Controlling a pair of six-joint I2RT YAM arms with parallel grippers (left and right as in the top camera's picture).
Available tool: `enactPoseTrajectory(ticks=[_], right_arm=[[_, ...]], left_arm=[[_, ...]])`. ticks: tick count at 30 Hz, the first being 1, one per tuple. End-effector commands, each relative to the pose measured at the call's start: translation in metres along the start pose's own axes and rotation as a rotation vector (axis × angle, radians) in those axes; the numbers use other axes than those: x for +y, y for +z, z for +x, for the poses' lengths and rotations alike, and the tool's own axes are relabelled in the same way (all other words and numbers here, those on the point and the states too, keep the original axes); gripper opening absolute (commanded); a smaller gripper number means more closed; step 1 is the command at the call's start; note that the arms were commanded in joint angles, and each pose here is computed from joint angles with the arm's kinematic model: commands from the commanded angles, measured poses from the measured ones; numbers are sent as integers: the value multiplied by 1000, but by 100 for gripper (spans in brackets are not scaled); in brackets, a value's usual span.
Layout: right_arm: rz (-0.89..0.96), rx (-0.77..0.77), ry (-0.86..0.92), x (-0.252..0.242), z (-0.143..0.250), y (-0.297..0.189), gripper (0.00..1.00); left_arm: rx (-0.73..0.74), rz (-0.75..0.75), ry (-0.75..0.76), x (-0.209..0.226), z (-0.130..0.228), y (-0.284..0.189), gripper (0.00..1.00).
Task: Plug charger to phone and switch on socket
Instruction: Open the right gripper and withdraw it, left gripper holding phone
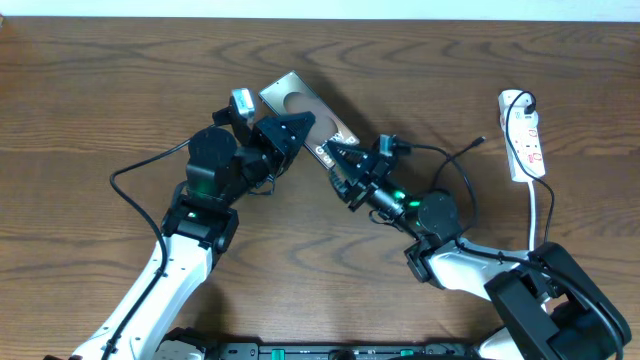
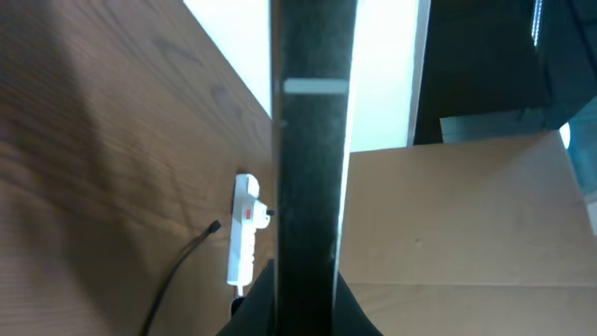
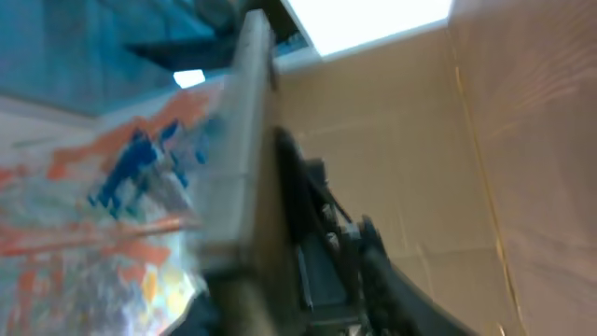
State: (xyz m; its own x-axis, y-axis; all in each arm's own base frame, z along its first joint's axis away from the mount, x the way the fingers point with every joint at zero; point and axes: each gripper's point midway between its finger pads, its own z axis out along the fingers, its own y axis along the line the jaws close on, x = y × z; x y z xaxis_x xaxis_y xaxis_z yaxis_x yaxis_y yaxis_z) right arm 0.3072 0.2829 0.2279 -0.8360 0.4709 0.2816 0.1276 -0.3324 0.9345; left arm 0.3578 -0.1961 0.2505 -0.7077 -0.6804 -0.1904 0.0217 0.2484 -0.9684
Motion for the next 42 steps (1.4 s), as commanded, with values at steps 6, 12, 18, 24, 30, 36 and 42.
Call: enactPoseTrajectory(ticks=[6, 12, 18, 24, 30, 36, 42], right_arm=[[146, 95, -107, -32, 13, 0, 64], [242, 146, -511, -60, 9, -5, 94], [522, 88, -895, -113, -39, -32, 99], [536, -32, -951, -86, -79, -42, 99], [682, -183, -1024, -53, -111, -65, 99], [1016, -424, -1013, -22, -134, -116, 99], [1338, -582, -890, -12, -139, -174, 99]], left_arm=[[-89, -32, 243, 2, -26, -7, 7], [-141, -291, 195, 74, -67, -41, 8], [14, -183, 106, 70, -61, -59, 7], [129, -165, 37, 72, -39, -63, 8], [172, -261, -133, 95, -22, -70, 8], [232, -232, -264, 87, -9, -71, 7], [279, -187, -200, 73, 4, -59, 6]])
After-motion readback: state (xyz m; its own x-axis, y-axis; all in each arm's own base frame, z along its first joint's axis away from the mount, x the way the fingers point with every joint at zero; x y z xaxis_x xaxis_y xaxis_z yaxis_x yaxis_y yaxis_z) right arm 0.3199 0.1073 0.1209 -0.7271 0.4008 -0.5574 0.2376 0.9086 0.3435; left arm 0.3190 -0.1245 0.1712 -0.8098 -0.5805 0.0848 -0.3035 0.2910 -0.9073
